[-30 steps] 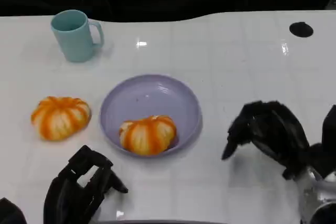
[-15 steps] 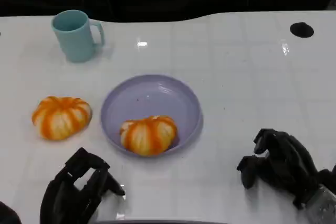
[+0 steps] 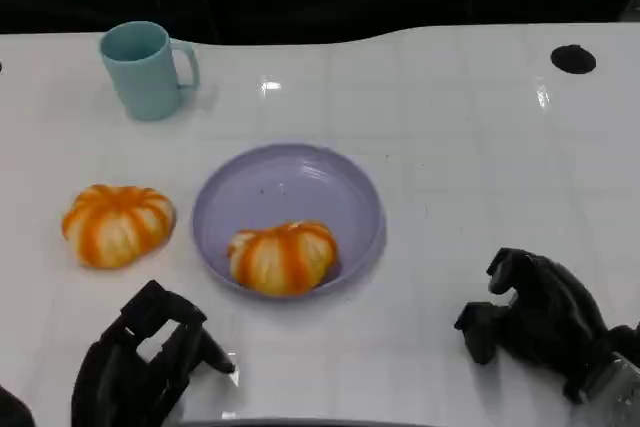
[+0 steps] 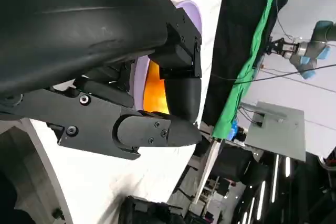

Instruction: Grasp the bread from the table and place it into the plate.

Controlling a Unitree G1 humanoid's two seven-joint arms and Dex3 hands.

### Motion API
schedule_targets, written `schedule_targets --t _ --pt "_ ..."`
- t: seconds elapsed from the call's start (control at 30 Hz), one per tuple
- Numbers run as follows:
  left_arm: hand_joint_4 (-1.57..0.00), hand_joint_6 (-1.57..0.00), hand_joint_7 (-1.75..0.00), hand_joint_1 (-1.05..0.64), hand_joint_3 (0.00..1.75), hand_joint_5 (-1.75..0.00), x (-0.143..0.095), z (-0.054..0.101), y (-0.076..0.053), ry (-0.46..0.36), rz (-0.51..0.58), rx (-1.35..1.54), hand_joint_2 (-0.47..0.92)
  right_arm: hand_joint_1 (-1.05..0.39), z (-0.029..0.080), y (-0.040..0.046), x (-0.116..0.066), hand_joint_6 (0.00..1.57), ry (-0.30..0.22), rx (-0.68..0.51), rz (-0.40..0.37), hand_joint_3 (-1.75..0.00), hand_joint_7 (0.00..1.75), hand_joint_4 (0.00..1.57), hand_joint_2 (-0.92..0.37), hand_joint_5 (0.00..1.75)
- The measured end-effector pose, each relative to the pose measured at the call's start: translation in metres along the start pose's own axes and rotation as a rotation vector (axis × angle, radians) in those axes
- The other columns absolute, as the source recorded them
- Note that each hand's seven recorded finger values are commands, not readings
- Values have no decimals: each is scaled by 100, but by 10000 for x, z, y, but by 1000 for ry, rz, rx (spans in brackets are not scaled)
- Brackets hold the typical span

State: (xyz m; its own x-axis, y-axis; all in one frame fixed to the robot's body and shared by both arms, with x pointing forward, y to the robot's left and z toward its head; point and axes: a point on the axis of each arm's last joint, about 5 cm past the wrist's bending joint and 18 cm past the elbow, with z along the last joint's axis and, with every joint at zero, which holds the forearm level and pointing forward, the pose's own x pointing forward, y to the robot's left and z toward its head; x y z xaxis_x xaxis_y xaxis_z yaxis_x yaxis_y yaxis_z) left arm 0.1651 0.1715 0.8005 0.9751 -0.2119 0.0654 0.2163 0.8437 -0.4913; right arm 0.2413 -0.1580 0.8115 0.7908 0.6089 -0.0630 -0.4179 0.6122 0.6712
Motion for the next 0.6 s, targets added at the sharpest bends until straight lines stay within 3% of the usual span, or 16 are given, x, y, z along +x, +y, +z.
schedule_targets --t 0.6 --pt "-59 -50 -150 -52 27 -175 -17 -7 24 1 2 3 92 -105 -31 2 -32 157 -24 -47 16 -2 88 157 -59 100"
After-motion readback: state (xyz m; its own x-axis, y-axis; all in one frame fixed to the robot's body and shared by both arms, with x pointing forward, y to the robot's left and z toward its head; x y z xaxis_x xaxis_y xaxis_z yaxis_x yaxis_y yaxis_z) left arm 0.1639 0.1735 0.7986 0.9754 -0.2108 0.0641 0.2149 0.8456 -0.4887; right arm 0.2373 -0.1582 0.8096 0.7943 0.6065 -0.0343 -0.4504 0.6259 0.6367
